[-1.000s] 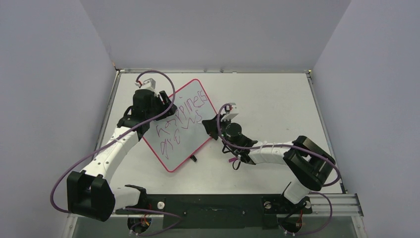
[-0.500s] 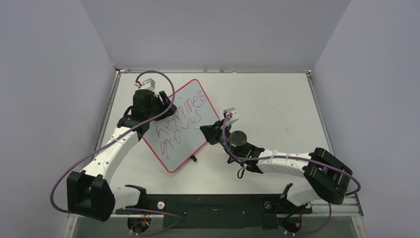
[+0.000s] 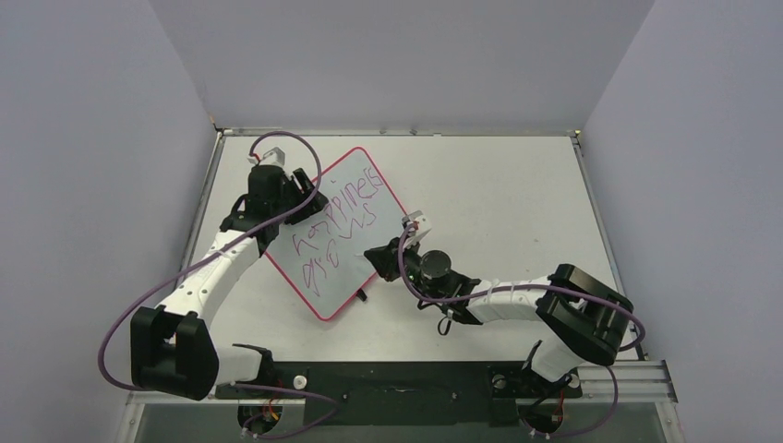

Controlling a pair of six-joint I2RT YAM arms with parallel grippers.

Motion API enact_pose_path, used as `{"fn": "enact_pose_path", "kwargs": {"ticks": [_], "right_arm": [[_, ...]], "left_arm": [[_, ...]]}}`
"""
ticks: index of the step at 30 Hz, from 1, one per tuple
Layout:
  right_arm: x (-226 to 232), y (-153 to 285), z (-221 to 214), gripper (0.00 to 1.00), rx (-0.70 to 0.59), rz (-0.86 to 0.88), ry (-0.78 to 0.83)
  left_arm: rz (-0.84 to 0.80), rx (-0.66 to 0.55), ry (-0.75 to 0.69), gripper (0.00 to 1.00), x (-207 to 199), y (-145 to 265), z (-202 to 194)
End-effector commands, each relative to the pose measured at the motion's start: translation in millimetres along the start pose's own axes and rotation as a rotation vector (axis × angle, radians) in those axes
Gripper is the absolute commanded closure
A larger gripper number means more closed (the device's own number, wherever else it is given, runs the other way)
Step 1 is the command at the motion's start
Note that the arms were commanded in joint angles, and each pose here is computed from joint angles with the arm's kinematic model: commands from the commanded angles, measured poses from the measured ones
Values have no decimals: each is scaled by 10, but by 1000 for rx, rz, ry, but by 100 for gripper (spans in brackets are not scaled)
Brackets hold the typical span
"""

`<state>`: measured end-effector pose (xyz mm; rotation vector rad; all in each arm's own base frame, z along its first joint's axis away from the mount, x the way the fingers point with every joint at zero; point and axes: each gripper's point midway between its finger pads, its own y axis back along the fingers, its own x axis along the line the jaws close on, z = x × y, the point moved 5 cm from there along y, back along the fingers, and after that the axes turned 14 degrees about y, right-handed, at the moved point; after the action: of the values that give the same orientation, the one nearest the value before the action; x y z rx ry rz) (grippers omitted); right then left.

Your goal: Write a sentence on the whiteboard

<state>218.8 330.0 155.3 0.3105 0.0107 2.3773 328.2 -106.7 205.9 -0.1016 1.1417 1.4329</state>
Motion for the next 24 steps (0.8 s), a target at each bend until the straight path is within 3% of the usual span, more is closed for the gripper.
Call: {"fn": "enact_pose_path", "kwargs": {"ticks": [1,24], "right_arm": [[185,-33,173,100,-82,85,7],[431,-271,-81,100,-2,122,37]], "left_arm": [[-27,-102,-35,54,-105,2,252],[-30,-116,-19,54,-85,31,297]]}}
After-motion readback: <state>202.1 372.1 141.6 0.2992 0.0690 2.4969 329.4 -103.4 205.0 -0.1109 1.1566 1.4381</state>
